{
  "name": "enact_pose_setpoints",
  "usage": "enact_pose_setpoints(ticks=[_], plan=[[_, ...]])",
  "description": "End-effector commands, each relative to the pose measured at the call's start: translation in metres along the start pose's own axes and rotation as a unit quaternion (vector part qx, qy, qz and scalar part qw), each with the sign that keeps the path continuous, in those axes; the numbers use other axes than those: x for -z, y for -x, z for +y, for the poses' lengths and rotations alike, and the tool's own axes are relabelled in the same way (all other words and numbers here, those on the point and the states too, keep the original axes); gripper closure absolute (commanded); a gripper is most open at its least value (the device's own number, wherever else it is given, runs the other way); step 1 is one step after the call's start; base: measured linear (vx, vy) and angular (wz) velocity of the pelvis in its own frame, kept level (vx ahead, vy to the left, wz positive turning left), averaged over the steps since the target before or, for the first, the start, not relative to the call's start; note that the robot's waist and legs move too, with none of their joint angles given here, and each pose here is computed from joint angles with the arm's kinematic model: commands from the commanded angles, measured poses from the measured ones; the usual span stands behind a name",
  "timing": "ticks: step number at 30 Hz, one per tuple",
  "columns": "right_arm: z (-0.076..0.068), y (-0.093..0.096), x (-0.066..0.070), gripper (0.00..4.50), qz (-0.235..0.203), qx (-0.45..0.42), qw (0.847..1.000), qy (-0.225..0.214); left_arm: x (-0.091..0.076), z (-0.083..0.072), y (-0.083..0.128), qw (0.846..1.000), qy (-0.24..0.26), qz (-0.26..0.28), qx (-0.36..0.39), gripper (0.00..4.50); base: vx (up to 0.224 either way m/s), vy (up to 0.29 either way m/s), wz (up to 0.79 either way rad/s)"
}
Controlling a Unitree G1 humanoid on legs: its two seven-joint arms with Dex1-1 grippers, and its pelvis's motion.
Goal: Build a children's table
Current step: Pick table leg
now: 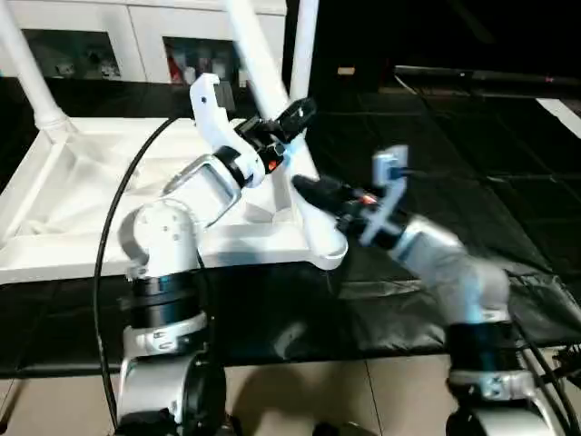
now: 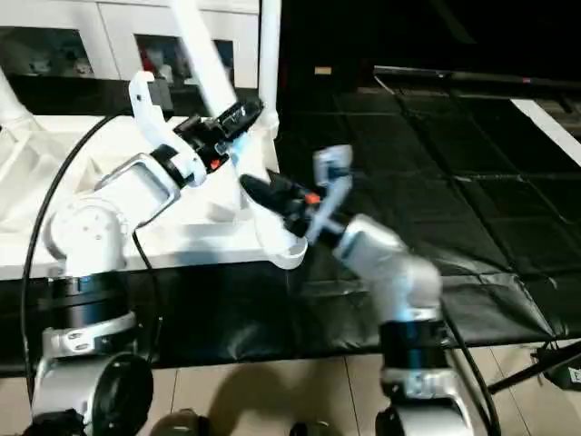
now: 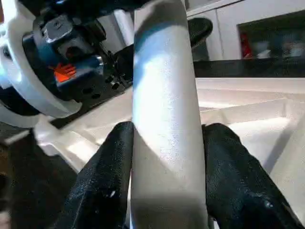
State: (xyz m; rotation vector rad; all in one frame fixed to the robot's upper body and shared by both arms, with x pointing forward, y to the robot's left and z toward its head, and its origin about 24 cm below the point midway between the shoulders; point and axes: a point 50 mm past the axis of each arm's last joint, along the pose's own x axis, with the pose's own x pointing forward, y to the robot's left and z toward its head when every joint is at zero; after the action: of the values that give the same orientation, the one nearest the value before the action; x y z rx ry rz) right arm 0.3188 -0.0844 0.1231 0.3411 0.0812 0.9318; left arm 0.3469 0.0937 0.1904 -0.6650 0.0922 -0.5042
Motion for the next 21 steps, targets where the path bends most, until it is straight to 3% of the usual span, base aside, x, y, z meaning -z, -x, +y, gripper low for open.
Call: enact_pose_setpoints(ticks=[1, 3, 9, 11, 13, 20, 21], plan=[[0.004, -0.004, 0.002, 2.66, 0.009, 0.022, 0.998, 0.058, -0.004, -0.006, -0.006, 1.000, -0.005, -0.015, -0.019, 1.57, 0.000, 0.000, 0.00], [0.006, -0.008, 0.005, 2.66, 0.013, 0.033, 0.995, 0.088, -0.003, -0.006, -0.007, 0.999, 0.002, -0.021, -0.033, 1.62, 0.000, 0.000, 0.00], [0.010, -0.015, 0.006, 2.66, 0.009, 0.046, 0.991, 0.122, 0.003, -0.011, -0.009, 0.999, 0.031, -0.020, -0.036, 2.04, 0.000, 0.000, 0.00], [0.010, -0.016, 0.007, 2.66, 0.009, 0.046, 0.991, 0.128, 0.003, -0.011, -0.008, 0.999, 0.032, -0.020, -0.035, 2.07, 0.000, 0.000, 0.00], [0.011, -0.018, 0.007, 2.66, 0.008, 0.048, 0.990, 0.131, 0.004, -0.013, -0.008, 0.999, 0.036, -0.017, -0.031, 2.41, 0.000, 0.000, 0.00], [0.011, -0.021, 0.007, 2.66, 0.001, 0.057, 0.988, 0.141, 0.003, -0.012, -0.009, 0.999, 0.035, -0.018, -0.032, 2.64, 0.000, 0.000, 0.00], [0.011, -0.022, 0.007, 2.31, 0.000, 0.055, 0.989, 0.137, 0.003, -0.011, -0.009, 0.999, 0.032, -0.019, -0.033, 2.65, 0.000, 0.000, 0.00]])
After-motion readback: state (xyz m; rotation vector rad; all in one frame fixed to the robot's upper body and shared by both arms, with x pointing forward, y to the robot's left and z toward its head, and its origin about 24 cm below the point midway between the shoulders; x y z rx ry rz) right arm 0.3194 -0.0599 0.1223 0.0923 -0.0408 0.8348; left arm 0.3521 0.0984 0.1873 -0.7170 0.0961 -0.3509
